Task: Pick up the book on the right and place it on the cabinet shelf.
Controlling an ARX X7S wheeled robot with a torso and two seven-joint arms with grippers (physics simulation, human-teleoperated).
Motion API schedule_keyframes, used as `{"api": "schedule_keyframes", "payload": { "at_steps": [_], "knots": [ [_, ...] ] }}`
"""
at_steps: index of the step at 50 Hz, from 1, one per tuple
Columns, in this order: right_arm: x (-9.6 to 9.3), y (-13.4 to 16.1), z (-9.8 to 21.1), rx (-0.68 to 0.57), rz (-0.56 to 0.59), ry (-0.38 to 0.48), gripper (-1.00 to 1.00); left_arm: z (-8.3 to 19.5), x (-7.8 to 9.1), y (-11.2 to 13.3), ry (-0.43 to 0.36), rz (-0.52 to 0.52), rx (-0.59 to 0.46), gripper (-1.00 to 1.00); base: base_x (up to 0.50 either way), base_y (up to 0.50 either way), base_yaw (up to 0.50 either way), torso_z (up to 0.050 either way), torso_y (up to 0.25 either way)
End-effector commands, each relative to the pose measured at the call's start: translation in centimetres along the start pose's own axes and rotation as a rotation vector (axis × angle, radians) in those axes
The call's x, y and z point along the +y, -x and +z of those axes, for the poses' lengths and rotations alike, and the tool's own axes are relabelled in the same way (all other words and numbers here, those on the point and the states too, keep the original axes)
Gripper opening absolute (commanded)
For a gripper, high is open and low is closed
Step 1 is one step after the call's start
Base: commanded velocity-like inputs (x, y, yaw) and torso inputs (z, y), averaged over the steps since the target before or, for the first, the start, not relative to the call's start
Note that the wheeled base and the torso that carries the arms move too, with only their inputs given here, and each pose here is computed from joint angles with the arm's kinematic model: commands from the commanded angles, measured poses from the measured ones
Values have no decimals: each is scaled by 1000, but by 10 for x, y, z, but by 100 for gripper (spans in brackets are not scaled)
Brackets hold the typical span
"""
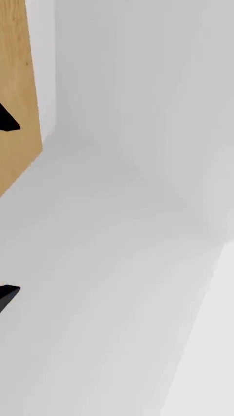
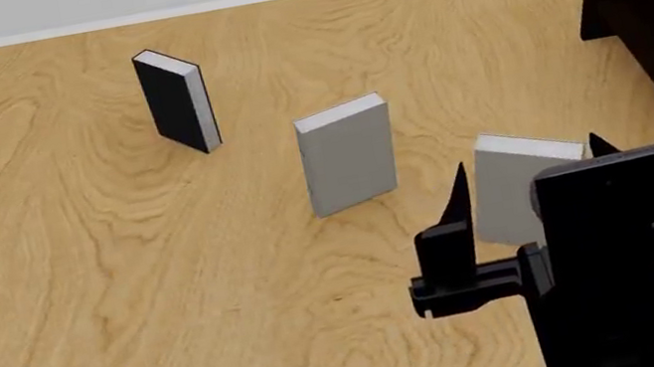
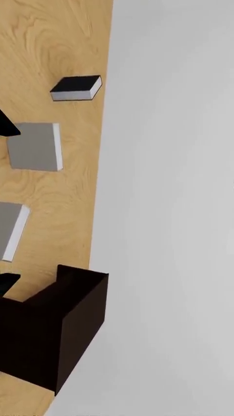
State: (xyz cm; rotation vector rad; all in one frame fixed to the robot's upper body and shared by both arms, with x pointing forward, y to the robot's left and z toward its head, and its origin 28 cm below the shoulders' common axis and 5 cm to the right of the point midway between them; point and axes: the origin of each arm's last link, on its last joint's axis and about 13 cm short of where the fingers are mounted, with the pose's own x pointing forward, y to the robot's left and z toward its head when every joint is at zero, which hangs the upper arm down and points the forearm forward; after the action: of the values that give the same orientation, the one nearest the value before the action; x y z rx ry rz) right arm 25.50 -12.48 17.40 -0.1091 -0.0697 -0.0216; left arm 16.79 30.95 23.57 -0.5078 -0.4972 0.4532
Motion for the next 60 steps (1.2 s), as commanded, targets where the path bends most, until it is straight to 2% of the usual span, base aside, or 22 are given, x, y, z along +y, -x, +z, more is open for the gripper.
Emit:
{"api": "schedule_keyframes", "payload": {
  "at_steps": [1,4,7,14,45,48,54,60],
  "knots": [
    [0,-2,-1,-5,-5,-10,100,14,10,8,117,29,-117,100,0,0,0,0,0],
    [-1,-2,1,-7,-10,-15,100,15,9,9,135,39,-119,100,0,0,0,0,0],
    [-1,-2,2,-5,-5,-30,100,17,6,9,105,27,-112,100,0,0,0,0,0],
    [0,-3,4,-11,7,-30,100,18,3,8,91,18,-103,100,80,0,0,0,0],
    [1,-3,1,-13,-7,1,100,16,2,8,54,0,-83,100,307,0,0,0,0],
    [0,-3,1,-5,-5,-16,100,16,1,8,49,-2,-81,100,-17,0,0,0,0],
    [2,-3,-1,3,-13,29,100,15,1,8,44,-5,-76,100,-21,0,-45,0,0],
    [-1,-1,0,-5,-33,6,100,15,2,8,44,-7,-73,100,-194,4,-486,0,0]
  ]
}}
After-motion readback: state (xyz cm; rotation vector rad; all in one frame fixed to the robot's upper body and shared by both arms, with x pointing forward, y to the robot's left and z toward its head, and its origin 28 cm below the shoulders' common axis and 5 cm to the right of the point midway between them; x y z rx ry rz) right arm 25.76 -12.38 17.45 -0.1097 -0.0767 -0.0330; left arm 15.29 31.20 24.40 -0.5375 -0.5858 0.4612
